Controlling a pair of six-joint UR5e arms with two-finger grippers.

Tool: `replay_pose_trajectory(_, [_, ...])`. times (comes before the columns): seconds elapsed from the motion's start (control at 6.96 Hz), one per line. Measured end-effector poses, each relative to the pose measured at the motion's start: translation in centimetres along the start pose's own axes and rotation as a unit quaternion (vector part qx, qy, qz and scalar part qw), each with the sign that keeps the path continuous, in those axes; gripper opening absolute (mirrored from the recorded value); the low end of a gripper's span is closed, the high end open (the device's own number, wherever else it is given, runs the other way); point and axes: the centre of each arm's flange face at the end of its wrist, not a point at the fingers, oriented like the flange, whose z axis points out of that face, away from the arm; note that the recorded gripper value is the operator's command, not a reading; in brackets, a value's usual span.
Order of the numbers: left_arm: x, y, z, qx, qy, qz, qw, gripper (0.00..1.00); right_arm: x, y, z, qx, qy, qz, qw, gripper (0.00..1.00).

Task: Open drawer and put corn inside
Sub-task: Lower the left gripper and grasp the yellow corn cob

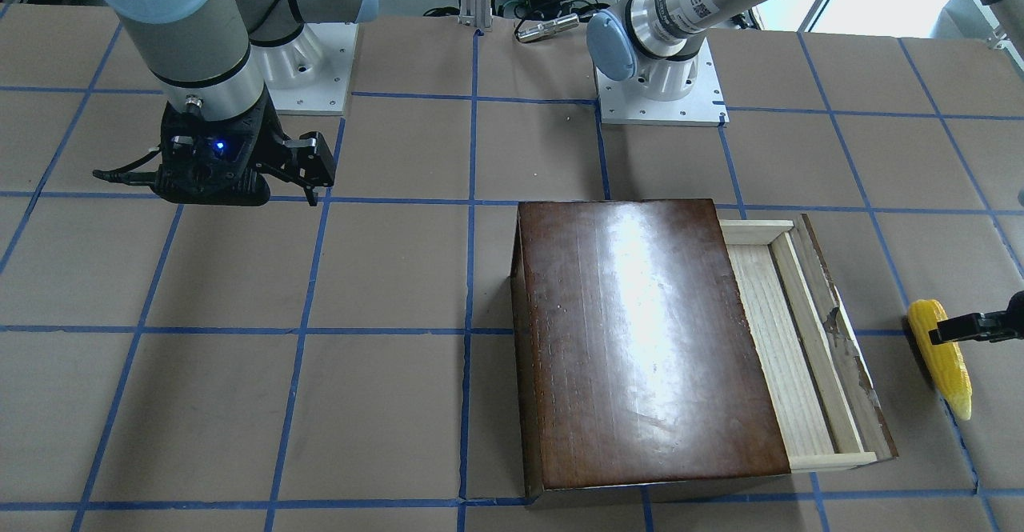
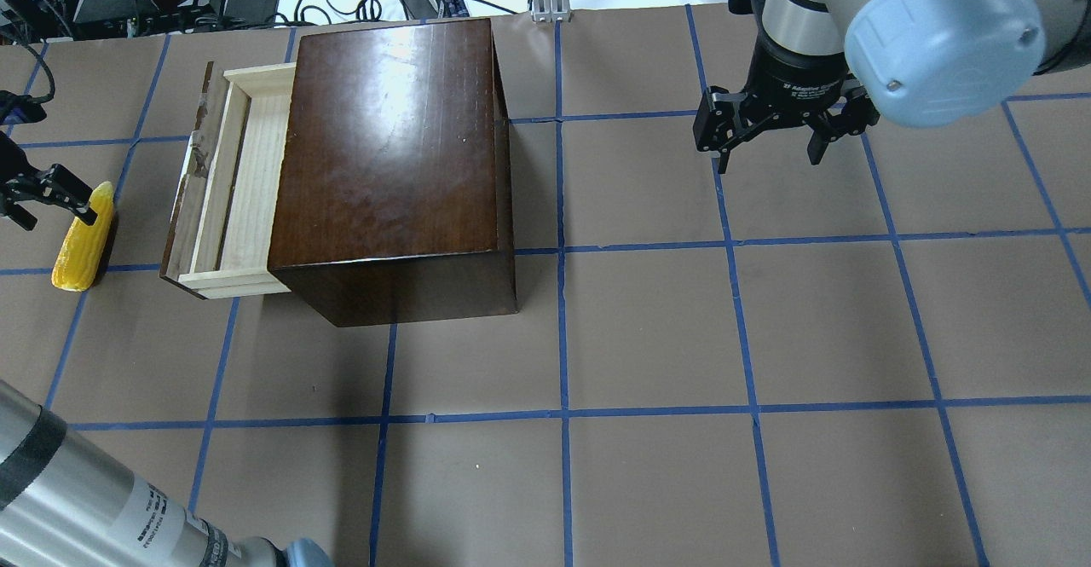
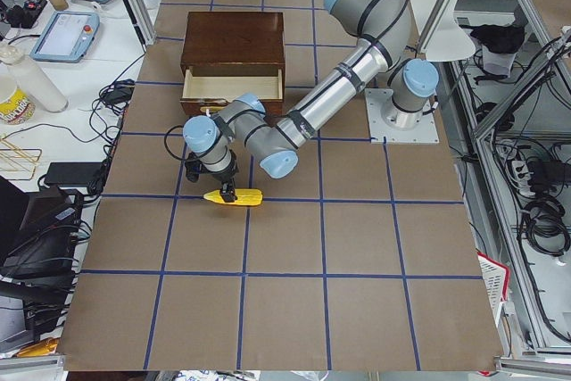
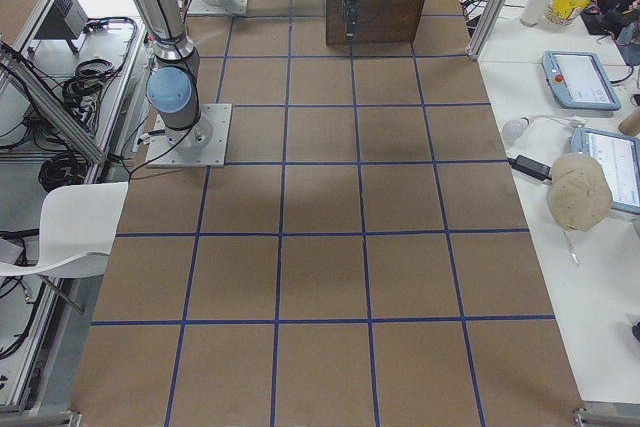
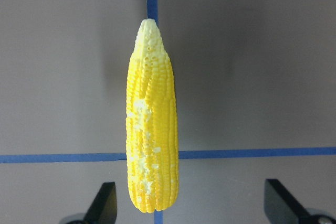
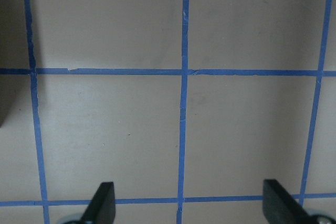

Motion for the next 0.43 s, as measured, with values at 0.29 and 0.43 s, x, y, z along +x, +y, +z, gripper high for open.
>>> replay_pose_trajectory(0.29, [-0.6,-1.0,2.5,0.001,-0.005,0.002,1.0000,1.00,0.0,0.0,0.0,0.000,0.000,0.000,1.0000,1.00])
replay_pose_trajectory(0.43, [-0.7,-1.3,3.5,-0.001,-0.003,0.003,1.0000,0.74,0.0,0.0,0.0,0.000,0.000,0.000,1.0000,1.00])
